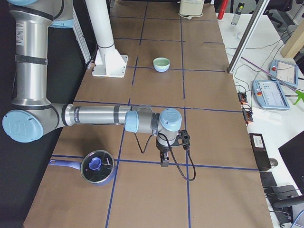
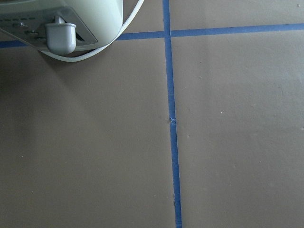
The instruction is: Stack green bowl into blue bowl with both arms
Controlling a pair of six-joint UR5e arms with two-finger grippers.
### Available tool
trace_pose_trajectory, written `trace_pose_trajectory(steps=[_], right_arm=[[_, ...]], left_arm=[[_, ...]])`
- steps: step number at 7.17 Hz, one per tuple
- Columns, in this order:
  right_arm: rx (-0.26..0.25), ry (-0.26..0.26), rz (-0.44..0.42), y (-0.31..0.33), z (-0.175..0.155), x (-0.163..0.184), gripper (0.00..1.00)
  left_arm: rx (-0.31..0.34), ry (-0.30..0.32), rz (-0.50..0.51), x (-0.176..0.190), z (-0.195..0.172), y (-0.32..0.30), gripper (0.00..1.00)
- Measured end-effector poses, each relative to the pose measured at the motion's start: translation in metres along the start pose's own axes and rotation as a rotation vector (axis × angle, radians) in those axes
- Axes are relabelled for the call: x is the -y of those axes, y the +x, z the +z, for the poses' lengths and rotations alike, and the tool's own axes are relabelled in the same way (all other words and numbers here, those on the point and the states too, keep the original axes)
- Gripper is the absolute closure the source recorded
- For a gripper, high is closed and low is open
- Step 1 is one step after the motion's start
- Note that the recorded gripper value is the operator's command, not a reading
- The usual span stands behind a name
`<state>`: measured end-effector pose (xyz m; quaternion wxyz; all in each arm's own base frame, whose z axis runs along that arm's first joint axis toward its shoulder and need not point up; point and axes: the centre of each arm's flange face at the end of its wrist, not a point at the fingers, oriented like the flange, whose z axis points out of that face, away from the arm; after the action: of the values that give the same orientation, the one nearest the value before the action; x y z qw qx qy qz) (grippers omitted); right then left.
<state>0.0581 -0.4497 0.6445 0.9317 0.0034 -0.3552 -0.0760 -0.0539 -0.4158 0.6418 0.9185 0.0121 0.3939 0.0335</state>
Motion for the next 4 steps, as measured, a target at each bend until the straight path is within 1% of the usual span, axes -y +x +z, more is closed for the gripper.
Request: trace_pose_trajectory(steps=[4], right_arm=[[0.001,0.006,-0.005,-0.0029,-0.0031,0.0006,0.00]], left_arm=[[0.007,0.008,0.010,0.0029,-0.0038,0.0036,0.00]])
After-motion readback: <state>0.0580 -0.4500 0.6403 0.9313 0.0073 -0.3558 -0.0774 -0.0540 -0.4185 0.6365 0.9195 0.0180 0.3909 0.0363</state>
